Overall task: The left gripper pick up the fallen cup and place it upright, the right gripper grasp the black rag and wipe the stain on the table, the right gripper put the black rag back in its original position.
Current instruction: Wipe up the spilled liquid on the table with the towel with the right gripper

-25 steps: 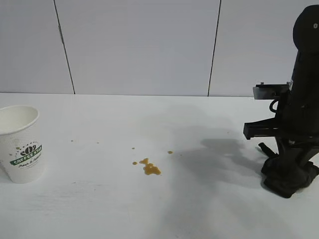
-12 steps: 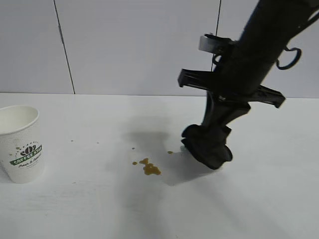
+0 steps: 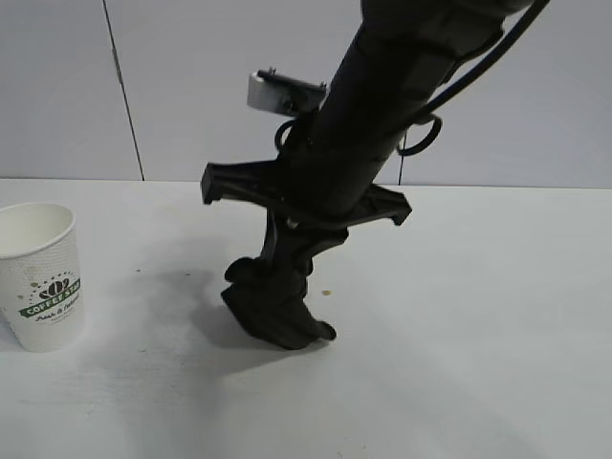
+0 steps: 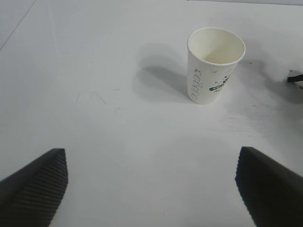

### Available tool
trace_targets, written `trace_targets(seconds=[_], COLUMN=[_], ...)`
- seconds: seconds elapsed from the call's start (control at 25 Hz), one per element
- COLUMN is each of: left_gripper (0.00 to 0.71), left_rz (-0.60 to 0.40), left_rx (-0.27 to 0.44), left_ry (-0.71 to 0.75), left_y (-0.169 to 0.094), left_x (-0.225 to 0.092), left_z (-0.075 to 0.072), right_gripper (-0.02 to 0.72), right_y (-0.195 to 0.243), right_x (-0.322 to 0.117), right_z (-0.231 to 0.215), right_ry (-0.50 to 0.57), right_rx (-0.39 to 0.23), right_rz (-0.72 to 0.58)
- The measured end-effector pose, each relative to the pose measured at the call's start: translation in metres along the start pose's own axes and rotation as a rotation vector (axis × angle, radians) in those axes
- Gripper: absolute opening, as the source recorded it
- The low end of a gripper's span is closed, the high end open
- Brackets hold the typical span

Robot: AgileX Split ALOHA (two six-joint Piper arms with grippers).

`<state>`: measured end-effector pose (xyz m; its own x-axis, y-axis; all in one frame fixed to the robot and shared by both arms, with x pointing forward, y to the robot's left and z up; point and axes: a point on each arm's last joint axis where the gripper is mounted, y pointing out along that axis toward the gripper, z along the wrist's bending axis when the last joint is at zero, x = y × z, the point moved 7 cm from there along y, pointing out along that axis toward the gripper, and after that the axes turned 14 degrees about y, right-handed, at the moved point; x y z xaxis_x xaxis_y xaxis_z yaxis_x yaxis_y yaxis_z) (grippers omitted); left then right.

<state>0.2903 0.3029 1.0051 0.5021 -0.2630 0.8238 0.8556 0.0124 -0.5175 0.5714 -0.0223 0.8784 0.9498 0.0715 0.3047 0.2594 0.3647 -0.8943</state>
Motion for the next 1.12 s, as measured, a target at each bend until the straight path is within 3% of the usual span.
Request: trace_targets(seconds=[0.32,0.6,0.72,0.84,1.12], left_gripper=[0.694,0.694,0.694,0.694,0.694], left_rz=[0.000,0.000,0.000,0.000,0.000], left_rx=[0.000,0.000,0.000,0.000,0.000], left_ry=[0.000,0.000,0.000,0.000,0.000], left_y=[0.000,0.000,0.000,0.000,0.000], left_x=[0.000,0.000,0.000,0.000,0.000], left_z=[0.000,0.000,0.000,0.000,0.000], right_gripper=[0.043,0.043,0.043,0.043,0.042], right_y=[0.021,0.005,0.000,0.002,0.016], right_x=[-0.002,0.024,0.030,0.030,0.031], right_z=[-0.022,-0.092,-0.110,-0.104,-0.050], right_ry=[-0.040,0.003,0.059,0.097,0.151], right_rx=[-0.092,-0.325,-0.355,-0.318,-0.091], right_rz=[0.038,0.007,-0.003,-0.010,-0.055])
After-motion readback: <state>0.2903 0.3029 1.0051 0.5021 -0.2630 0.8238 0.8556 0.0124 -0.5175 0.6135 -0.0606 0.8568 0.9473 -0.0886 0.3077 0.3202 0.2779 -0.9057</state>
